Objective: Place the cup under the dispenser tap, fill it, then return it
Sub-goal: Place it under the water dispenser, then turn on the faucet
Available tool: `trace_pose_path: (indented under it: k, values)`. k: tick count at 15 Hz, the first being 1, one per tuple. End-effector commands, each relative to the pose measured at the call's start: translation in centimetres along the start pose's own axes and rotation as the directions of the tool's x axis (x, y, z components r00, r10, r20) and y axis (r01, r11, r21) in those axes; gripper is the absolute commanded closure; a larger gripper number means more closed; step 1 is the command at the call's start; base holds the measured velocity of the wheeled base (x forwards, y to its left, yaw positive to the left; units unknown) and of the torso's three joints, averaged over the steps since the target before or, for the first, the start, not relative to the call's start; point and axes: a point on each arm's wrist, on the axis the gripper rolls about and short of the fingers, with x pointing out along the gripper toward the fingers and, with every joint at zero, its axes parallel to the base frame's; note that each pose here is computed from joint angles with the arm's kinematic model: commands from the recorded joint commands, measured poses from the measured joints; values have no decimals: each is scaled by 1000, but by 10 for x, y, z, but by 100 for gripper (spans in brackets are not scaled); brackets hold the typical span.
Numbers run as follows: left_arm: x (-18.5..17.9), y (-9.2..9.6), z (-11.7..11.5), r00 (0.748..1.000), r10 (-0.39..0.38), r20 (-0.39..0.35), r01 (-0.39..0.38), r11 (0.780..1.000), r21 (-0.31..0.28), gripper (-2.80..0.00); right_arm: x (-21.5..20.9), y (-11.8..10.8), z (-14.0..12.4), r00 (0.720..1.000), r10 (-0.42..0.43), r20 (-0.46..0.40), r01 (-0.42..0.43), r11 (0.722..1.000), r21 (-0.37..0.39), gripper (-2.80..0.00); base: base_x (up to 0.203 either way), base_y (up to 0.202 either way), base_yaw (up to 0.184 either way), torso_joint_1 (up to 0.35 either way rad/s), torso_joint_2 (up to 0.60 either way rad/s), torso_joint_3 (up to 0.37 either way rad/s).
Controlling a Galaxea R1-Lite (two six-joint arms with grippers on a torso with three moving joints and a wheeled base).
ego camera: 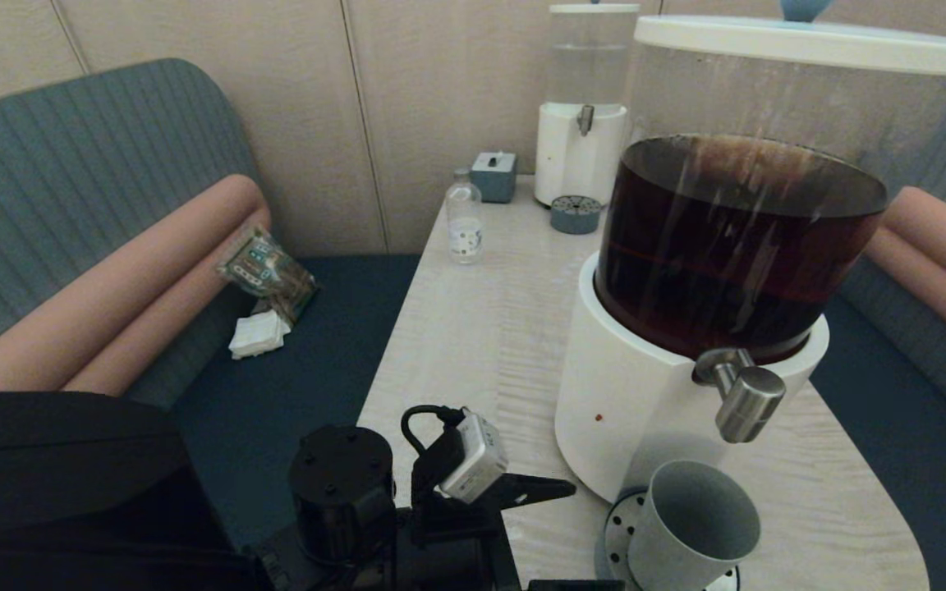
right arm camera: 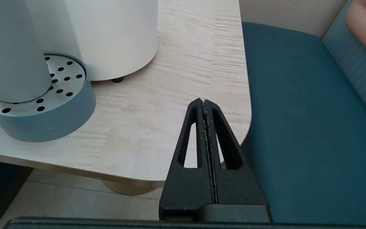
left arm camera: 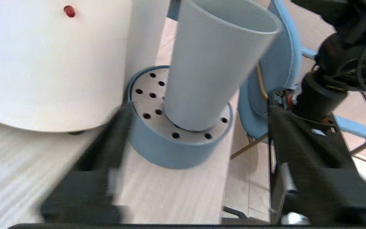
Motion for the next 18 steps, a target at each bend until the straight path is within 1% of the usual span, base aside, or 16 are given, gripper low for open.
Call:
trace_pose_path:
  k: [1, 3, 5, 9, 12, 14, 18]
  values:
    - [-6, -9, 10, 1000, -16, 26, 16, 1000, 19, 0, 1, 0, -3, 1000, 1, -7, -1, 1000, -1, 0, 0, 0, 0, 0, 0, 0]
    - [-9, -24, 8, 998, -61, 8, 61, 998, 13, 0, 1, 0, -3, 1000, 1, -7, -1, 1000, -1, 0, 0, 0, 0, 0, 0, 0]
    - [-6, -31, 4, 996, -93, -8, 93, 996, 4, 0, 1, 0, -3, 1000, 1, -7, -1, 1000, -1, 0, 0, 0, 0, 0, 0, 0]
    - [5, -28, -7, 990, -136, -38, 136, 991, -14, 0, 1, 0, -3, 1000, 1, -7, -1, 1000, -1, 0, 0, 0, 0, 0, 0, 0]
    - [20, -21, -14, 986, -160, -44, 159, 987, -18, 0, 1, 0, -3, 1000, 1, -7, -1, 1000, -1, 0, 0, 0, 0, 0, 0, 0]
    - [33, -16, -18, 984, -172, -37, 172, 985, -10, 0, 1, 0, -3, 1000, 1, -7, -1, 1000, -1, 0, 0, 0, 0, 0, 0, 0]
    - [49, -14, -25, 981, -190, -37, 190, 982, -9, 0, 1, 0, -3, 1000, 1, -7, -1, 1000, -1, 0, 0, 0, 0, 0, 0, 0]
